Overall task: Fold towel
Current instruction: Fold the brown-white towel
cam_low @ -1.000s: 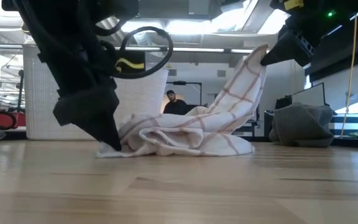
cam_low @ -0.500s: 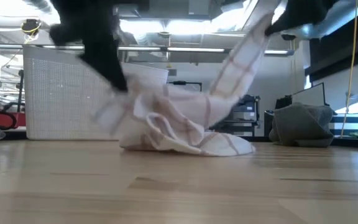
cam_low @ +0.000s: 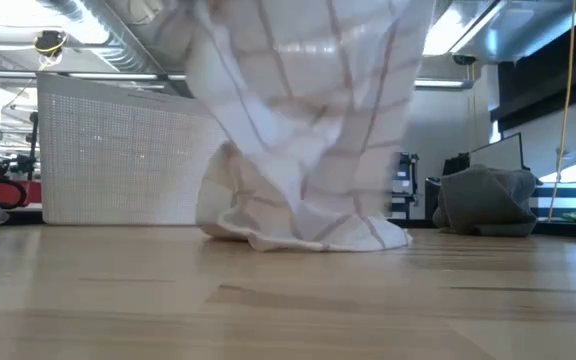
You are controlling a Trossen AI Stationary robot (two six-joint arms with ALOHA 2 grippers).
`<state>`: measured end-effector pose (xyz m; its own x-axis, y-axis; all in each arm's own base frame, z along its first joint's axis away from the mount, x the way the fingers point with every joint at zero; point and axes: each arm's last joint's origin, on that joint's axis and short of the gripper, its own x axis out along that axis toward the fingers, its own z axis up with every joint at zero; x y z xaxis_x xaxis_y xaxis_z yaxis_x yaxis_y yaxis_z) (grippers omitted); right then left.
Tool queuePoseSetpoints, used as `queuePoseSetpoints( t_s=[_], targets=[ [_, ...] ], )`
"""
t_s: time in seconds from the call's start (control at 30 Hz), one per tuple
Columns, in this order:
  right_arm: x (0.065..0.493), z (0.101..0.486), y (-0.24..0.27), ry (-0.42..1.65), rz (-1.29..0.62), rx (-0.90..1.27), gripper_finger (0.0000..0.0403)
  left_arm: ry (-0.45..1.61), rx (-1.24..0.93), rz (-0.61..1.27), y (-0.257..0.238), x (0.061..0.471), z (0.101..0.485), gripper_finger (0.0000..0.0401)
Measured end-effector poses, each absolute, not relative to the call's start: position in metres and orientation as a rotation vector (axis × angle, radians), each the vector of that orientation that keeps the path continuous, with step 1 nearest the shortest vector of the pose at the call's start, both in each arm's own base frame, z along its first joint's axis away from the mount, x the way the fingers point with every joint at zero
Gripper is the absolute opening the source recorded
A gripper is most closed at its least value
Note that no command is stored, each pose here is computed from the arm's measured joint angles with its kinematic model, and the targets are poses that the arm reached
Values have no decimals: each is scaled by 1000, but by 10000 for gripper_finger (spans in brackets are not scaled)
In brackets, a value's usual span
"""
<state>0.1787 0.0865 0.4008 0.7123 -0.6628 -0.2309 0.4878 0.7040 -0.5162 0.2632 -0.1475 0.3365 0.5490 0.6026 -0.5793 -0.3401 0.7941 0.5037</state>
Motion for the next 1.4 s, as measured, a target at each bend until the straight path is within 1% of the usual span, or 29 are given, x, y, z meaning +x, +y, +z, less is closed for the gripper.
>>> queuePoseSetpoints(
  t_s=[0.17,0.4,0.5,0.6,0.7,0.87,0.93,1.0,1.07,1.2,1.33,1.4],
  targets=[
    [169,444,80,353,-693,-447,1,618,397,643,-129,245,388,1],
    [151,492,67,280,-707,-421,1,340,496,864,-107,218,459,1],
    [145,510,63,242,-711,-395,3,291,506,925,-100,208,487,3],
    [139,523,59,209,-712,-369,7,285,515,920,-95,201,509,2],
    [135,539,56,168,-715,-358,5,260,522,850,-93,197,532,2],
    [128,576,52,5,-691,-299,3,51,455,717,-91,191,572,2],
    [125,586,51,-62,-676,-290,3,1,471,697,-90,189,579,2],
    [124,590,50,-88,-670,-288,4,9,488,711,-89,189,580,4],
    [125,588,51,-68,-672,-305,4,62,505,747,-90,188,578,6],
    [129,572,53,40,-675,-360,4,185,558,776,-95,188,562,2],
    [133,548,57,123,-591,-339,5,232,556,695,-104,187,537,3],
    [140,532,62,188,-534,-336,4,253,505,580,-107,185,522,2]
  ],
)
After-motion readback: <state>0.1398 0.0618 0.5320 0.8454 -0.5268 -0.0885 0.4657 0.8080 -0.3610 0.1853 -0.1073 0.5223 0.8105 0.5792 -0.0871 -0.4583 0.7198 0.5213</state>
